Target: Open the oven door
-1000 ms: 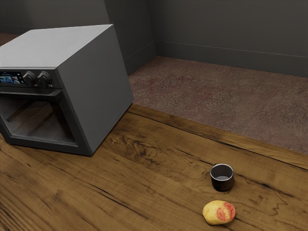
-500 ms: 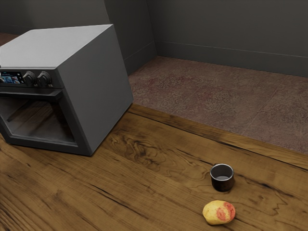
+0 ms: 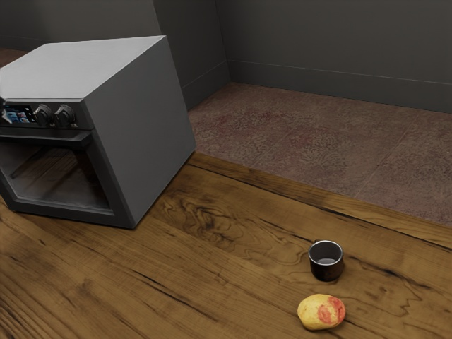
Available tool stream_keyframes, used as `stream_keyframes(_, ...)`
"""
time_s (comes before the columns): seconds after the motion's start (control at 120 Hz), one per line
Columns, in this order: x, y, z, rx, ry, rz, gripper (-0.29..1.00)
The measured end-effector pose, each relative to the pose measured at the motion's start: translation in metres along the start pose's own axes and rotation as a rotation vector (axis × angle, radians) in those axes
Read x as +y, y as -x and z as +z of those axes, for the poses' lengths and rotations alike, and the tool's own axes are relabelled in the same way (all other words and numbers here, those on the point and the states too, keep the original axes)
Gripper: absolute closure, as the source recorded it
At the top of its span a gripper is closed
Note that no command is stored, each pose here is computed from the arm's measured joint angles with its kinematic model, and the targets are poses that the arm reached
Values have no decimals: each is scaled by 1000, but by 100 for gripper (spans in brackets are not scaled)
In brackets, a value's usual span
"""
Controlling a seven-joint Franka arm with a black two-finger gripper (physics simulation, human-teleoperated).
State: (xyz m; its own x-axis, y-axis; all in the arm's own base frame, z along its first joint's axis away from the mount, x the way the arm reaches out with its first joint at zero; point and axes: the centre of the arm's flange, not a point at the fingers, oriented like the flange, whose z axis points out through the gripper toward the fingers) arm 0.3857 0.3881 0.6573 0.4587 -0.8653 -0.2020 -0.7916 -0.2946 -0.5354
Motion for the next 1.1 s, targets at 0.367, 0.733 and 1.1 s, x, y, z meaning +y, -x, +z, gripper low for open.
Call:
stream_keyframes(0.367,14,-6,10,15,13,-11,2)
stream_keyframes(0.733,9,-17,23,16,13,-1,1)
stream_keyframes(1.1,25,-20,20,35,17,-11,4)
